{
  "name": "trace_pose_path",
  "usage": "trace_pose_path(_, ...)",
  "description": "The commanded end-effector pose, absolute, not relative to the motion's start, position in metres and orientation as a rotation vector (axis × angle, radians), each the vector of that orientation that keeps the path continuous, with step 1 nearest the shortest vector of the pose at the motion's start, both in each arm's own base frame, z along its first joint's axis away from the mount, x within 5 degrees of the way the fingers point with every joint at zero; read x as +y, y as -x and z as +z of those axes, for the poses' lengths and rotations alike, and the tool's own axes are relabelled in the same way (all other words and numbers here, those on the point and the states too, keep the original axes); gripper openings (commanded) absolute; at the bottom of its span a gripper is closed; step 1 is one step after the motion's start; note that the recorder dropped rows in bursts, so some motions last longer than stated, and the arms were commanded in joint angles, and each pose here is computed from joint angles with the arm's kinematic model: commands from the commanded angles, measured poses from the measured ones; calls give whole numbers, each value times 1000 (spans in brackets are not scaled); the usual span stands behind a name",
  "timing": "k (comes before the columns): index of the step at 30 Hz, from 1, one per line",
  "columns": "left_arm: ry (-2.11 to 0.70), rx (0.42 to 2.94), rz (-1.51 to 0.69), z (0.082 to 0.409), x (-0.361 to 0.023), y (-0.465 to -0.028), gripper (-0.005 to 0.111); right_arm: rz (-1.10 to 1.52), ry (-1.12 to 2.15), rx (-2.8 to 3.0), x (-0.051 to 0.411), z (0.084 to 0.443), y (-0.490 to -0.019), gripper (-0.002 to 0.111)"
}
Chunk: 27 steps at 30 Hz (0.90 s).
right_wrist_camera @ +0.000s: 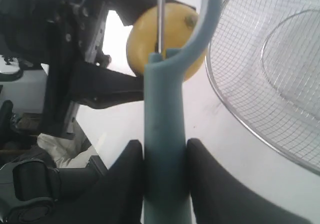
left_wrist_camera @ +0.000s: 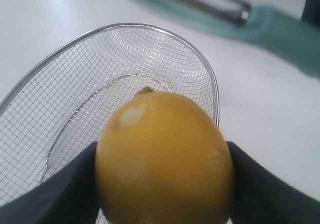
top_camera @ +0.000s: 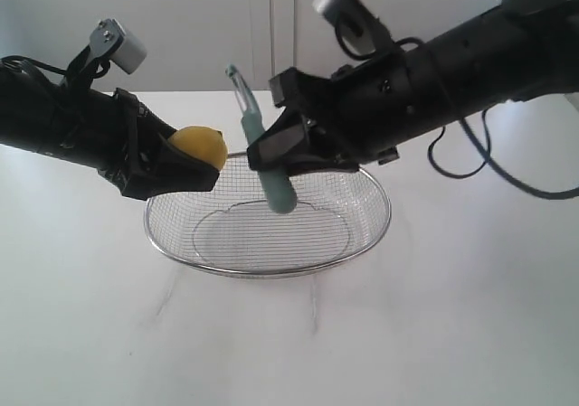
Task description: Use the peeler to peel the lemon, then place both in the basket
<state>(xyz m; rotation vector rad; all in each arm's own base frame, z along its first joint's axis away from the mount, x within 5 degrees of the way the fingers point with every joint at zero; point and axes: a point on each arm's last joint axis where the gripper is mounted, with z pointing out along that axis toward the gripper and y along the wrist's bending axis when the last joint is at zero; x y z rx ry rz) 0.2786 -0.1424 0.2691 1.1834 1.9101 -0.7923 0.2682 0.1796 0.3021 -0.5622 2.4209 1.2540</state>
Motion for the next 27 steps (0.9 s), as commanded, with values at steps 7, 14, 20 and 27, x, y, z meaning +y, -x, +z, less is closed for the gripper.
trace_pose_path(7, -1177, 1894, -836, 272, -145, -276, 0, 1048, 544, 2268, 134, 355, -251, 0)
trace_pose_path(14, -1177, 1894, -836, 272, -145, -276, 0, 911, 503, 2302, 126, 355, -250, 0)
trace_pose_path(20, -1177, 1894, -836, 272, -145, -276, 0, 854, 499, 2323, 124, 350, -256, 0)
trace_pose_path(27, -1177, 1894, -836, 272, -145, -276, 0, 794, 457, 2419, 124, 328, -271, 0)
